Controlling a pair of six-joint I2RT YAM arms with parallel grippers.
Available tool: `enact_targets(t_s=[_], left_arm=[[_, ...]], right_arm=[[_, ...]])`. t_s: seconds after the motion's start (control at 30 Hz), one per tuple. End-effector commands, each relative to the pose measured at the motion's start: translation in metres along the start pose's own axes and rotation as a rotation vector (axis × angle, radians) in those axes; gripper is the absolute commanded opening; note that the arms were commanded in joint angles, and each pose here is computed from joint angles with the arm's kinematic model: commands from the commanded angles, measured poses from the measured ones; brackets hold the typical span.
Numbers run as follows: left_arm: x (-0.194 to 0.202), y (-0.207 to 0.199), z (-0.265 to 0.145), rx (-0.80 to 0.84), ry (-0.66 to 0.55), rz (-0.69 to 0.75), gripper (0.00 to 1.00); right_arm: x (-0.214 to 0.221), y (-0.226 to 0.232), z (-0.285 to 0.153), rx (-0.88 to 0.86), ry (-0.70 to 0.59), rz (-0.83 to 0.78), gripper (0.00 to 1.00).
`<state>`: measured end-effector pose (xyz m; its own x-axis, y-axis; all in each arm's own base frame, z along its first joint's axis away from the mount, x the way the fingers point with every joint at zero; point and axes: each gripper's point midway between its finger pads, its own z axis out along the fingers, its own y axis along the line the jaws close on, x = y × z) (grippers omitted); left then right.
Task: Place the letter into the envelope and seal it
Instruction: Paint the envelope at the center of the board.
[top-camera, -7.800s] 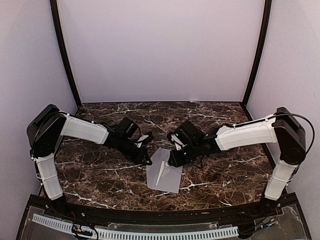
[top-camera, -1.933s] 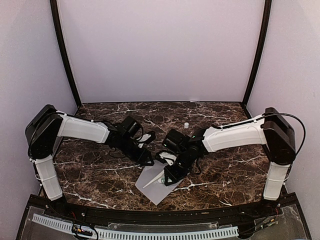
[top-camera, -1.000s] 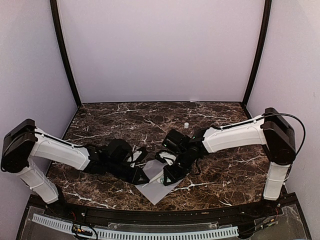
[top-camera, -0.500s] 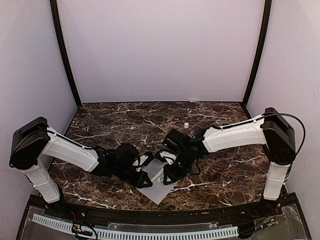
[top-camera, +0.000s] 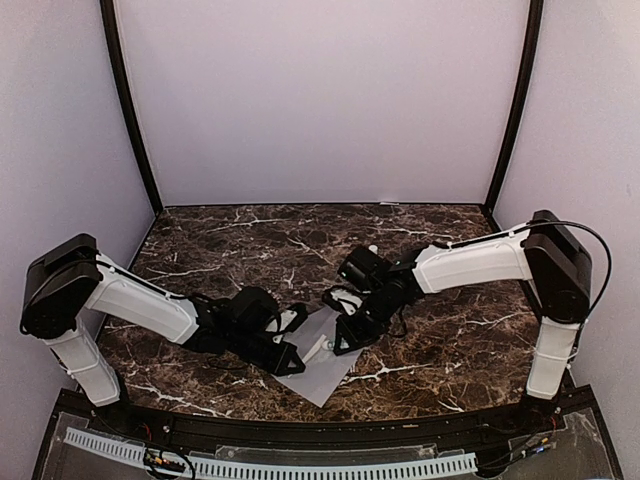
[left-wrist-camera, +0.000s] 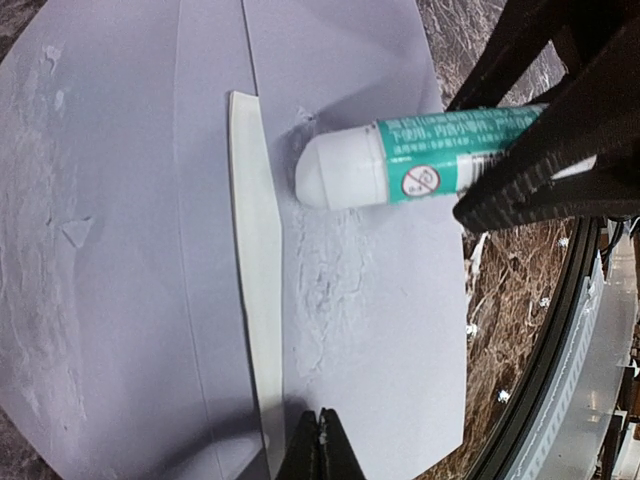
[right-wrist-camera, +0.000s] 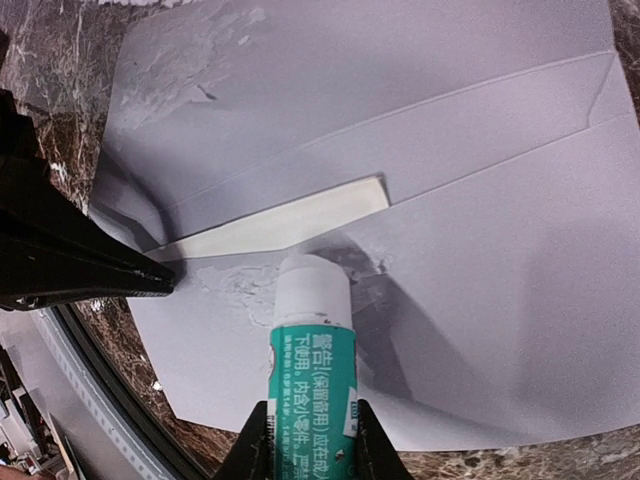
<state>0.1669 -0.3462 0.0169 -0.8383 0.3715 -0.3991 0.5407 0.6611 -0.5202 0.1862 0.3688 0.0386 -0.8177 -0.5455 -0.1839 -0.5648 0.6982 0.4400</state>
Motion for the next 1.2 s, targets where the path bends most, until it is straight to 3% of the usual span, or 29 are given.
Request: enact_targets(t_s=[0.0,0.47,1.17], left_arm=[[0.039,0.031,0.007,-0.109,0.117,-0.022,0.01],[0.037,0.029,0.006,-0.104,0.112,-0.023,0.00],[0.032,0.024,0.007,-0.091,0.108,-0.023,0.00]], right_arm=[[0.009,-0.037,0.005,0.098,0.031,0.034,0.00],[0.008,-0.045,-0.001,0.115,0.014,0.051,0.00],[0.045,0.033,0.019,-0.035,0.119,-0.037,0.00]])
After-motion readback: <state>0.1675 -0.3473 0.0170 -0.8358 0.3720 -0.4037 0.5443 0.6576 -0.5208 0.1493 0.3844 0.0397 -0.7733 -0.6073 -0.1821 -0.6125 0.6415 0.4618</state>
